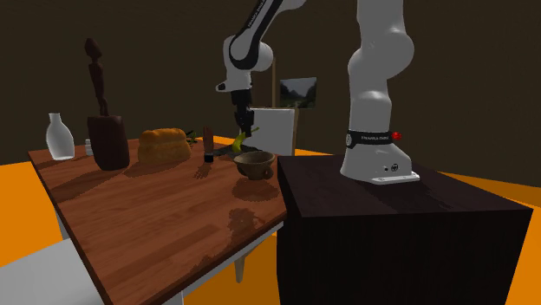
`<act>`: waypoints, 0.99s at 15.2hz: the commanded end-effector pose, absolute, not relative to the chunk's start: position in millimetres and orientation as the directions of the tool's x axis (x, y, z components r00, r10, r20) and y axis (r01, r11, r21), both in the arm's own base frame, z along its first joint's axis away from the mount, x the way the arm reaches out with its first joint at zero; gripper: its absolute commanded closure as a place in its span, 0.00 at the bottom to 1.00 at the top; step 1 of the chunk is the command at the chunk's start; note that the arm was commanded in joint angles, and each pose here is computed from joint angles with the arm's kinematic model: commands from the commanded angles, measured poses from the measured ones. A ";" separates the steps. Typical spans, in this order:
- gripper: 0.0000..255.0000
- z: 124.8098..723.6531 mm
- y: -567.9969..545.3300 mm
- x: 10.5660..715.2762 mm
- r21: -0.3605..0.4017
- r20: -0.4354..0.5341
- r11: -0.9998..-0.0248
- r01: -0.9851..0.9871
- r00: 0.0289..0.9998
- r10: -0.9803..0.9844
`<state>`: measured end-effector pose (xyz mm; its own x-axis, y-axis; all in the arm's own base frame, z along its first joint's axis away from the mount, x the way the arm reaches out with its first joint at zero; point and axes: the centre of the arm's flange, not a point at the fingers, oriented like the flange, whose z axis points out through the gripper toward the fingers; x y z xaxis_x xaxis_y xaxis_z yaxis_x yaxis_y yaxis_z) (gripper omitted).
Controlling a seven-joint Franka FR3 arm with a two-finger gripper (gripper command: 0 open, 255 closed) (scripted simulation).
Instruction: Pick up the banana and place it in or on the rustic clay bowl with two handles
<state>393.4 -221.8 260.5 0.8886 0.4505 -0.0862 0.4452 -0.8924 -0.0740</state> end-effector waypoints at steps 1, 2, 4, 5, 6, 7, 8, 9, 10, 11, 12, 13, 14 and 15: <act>1.00 265.5 -243.8 379.6 -0.074 -0.086 -0.891 0.447 0.888 0.453; 1.00 266.1 -255.1 372.8 -0.074 -0.086 -0.891 0.447 0.888 0.453; 1.00 261.9 -273.2 362.0 -0.074 -0.086 -0.891 0.447 0.888 0.453; 1.00 256.6 -273.2 362.0 -0.074 -0.086 -0.891 0.447 0.888 0.453; 1.00 251.3 -273.2 362.0 -0.074 -0.086 -0.891 0.447 0.888 0.453; 1.00 246.0 -273.2 362.0 -0.074 -0.086 -0.891 0.447 0.888 0.453; 1.00 240.8 -273.2 362.0 -0.074 -0.086 -0.891 0.447 0.888 0.453; 1.00 235.5 -273.2 362.0 -0.074 -0.086 -0.891 0.447 0.888 0.453; 1.00 230.2 -273.2 362.0 -0.074 -0.086 -0.891 0.447 0.888 0.453; 1.00 224.9 -273.2 362.0 -0.074 -0.086 -0.891 0.447 0.888 0.453; 1.00 219.6 -273.2 362.0 -0.074 -0.086 -0.891 0.447 0.888 0.453; 1.00 214.3 -273.2 362.0 -0.074 -0.086 -0.891 0.447 0.888 0.453; 1.00 209.1 -273.2 362.0 -0.074 -0.086 -0.891 0.447 0.888 0.453; 1.00 203.8 -273.2 362.0 -0.074 -0.086 -0.891 0.447 0.888 0.453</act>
<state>362.1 -273.8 210.0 0.8875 0.4528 -0.0858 0.4475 -0.8912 -0.0749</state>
